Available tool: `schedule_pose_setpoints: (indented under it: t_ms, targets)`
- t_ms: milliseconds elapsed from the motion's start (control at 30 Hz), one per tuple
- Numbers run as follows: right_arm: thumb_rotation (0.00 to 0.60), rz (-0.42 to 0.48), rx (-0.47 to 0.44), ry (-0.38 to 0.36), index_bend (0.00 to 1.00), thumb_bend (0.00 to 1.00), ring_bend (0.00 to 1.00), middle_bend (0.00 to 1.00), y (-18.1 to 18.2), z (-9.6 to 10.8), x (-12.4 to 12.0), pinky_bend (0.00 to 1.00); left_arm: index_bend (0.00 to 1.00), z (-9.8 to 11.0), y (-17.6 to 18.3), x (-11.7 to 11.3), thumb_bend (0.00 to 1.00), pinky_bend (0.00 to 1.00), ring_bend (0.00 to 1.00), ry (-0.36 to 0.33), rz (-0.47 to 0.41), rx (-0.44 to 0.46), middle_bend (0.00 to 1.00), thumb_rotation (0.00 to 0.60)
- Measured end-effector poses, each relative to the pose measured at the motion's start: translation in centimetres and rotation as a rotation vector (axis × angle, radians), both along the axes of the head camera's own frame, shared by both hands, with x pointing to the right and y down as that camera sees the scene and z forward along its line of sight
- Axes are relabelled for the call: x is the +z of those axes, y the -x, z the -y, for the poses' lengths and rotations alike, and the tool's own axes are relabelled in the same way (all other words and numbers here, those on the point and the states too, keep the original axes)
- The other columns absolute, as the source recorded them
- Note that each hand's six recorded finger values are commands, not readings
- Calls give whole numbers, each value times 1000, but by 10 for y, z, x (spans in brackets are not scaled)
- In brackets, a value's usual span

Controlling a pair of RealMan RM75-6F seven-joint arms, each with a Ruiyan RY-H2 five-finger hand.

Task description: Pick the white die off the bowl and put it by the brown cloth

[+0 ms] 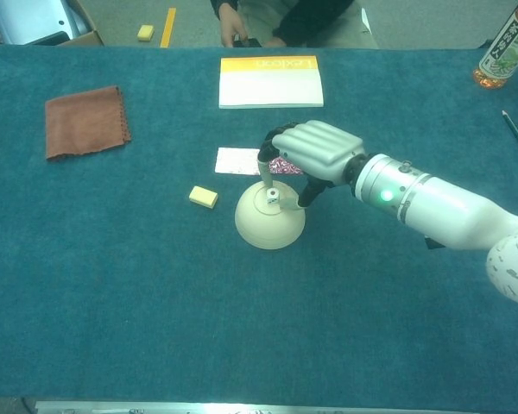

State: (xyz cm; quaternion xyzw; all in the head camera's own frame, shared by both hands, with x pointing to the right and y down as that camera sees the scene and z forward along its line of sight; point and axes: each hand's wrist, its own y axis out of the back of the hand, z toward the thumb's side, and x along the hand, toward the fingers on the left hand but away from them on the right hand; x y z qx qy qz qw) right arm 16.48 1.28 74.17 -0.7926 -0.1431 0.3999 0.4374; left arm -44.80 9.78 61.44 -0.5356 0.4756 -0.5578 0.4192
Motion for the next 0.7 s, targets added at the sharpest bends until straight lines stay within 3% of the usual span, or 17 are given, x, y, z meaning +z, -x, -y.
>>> schedule_pose_setpoints:
  t_ms: [700]
  targets:
    - [600, 13, 21, -3, 557, 268, 148, 381, 4, 3, -2, 139, 268, -2, 4, 0, 455, 233, 191, -6, -4, -7, 313, 600]
